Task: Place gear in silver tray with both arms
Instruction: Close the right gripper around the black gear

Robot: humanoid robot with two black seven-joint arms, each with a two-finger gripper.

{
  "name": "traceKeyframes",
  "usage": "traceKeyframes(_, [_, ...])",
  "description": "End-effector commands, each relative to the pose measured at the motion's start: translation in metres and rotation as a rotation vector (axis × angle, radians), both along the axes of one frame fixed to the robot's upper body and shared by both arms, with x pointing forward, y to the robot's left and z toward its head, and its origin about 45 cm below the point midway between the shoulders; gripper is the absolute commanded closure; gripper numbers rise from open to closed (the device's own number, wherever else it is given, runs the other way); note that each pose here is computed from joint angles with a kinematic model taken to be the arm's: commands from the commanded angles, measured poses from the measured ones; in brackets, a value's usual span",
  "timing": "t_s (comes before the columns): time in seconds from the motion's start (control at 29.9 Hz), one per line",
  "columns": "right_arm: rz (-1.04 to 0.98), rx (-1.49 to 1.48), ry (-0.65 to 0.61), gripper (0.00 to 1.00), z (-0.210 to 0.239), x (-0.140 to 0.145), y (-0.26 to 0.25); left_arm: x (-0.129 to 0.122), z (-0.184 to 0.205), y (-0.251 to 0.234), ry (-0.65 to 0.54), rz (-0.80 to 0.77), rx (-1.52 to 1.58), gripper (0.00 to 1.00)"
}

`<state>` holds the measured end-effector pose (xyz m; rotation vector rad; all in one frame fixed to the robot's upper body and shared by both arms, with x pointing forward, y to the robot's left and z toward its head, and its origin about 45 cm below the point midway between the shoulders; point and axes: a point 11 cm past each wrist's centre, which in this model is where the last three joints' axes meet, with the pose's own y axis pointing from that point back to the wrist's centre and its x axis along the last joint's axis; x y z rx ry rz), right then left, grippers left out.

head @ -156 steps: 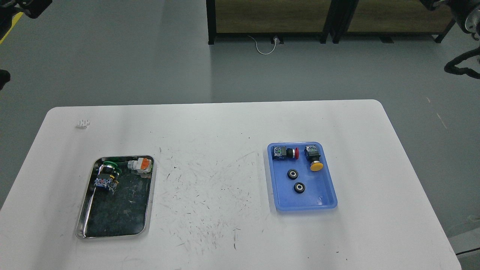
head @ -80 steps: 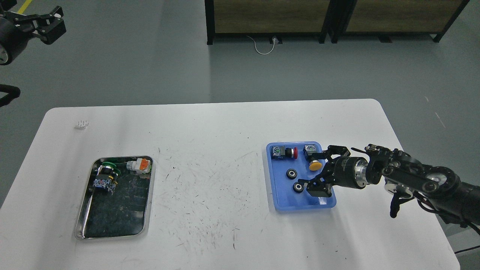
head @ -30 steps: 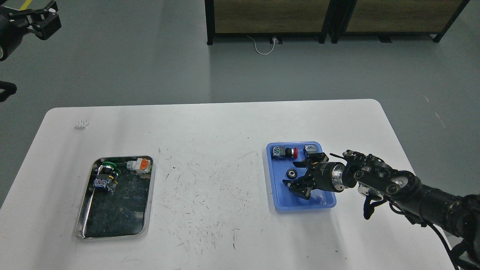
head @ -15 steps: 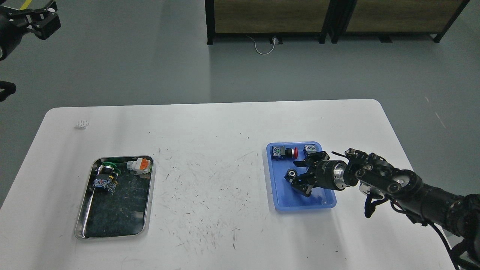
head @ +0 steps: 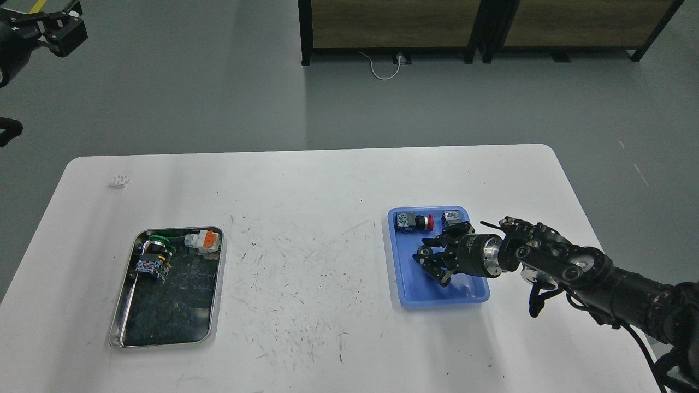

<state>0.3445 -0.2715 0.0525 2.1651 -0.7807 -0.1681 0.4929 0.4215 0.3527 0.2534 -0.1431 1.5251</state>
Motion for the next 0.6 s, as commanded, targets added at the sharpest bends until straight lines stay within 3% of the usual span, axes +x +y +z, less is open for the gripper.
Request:
traceKeyframes(0.0, [0.005, 0.003, 0.007, 0.71, 0.001, 0.000, -0.001, 0.000, 0.000, 0.001, 0.001, 0.002, 0.002, 0.01])
traceKeyframes(0.37, [0.013, 0.010, 0.012, 0.76, 0.005, -0.002, -0.005, 0.000, 0.000, 0.002, 0.001, 0.008, 0.003, 0.01])
traceKeyframes(0.57, [0.014, 0.024, -0.051, 0.75, 0.040, 0.016, -0.019, 0.000, 0.000, 0.002, 0.004, 0.008, 0.005, 0.01])
